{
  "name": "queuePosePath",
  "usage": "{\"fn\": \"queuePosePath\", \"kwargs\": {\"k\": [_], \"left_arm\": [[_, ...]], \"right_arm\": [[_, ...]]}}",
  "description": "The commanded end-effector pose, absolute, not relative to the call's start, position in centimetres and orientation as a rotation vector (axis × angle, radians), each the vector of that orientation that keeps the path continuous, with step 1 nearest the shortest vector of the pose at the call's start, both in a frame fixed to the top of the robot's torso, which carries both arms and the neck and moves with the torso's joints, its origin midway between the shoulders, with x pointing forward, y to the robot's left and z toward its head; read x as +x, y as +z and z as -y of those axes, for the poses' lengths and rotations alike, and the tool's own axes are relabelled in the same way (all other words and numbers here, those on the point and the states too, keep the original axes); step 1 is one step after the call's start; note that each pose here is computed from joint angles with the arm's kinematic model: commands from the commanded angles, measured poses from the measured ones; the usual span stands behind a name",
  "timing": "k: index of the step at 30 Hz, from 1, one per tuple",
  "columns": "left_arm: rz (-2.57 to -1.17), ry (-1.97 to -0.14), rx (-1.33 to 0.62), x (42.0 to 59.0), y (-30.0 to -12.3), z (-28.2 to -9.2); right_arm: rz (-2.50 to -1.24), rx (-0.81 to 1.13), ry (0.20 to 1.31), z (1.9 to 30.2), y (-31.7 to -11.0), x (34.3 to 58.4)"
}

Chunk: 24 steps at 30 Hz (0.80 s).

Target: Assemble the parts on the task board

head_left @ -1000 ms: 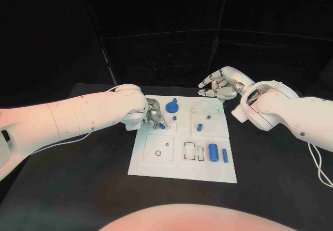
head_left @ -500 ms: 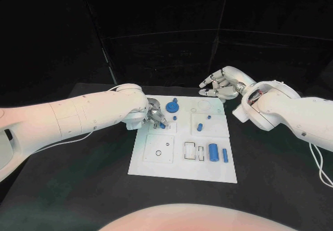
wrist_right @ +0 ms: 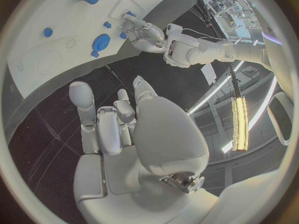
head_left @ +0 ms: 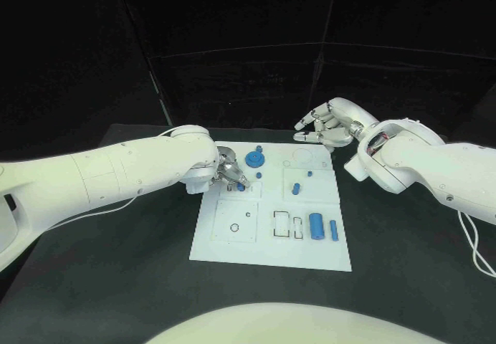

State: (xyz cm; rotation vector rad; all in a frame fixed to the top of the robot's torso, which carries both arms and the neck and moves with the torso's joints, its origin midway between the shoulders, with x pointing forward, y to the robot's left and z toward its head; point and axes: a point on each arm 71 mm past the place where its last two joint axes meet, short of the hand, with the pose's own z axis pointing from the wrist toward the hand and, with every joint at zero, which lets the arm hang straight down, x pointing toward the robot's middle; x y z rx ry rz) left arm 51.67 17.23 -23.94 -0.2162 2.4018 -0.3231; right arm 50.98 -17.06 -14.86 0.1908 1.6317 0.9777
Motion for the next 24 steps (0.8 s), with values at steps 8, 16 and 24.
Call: {"fn": "queuePosePath", "kwargs": {"k": [8, 16, 24], "left_arm": [[-2.391, -0.300, -0.230, 51.82, -24.04, -17.51], [-2.373, -0.308, -0.243, 51.91, -23.96, -17.60], [-2.355, -0.325, -0.251, 51.75, -23.65, -17.75]], "right_arm": [[-1.618, 0.186, 0.986, 16.96, -14.65, 50.97], [-1.612, 0.189, 0.984, 17.01, -14.65, 51.07], [-1.610, 0.192, 0.981, 17.09, -14.68, 51.19]]}}
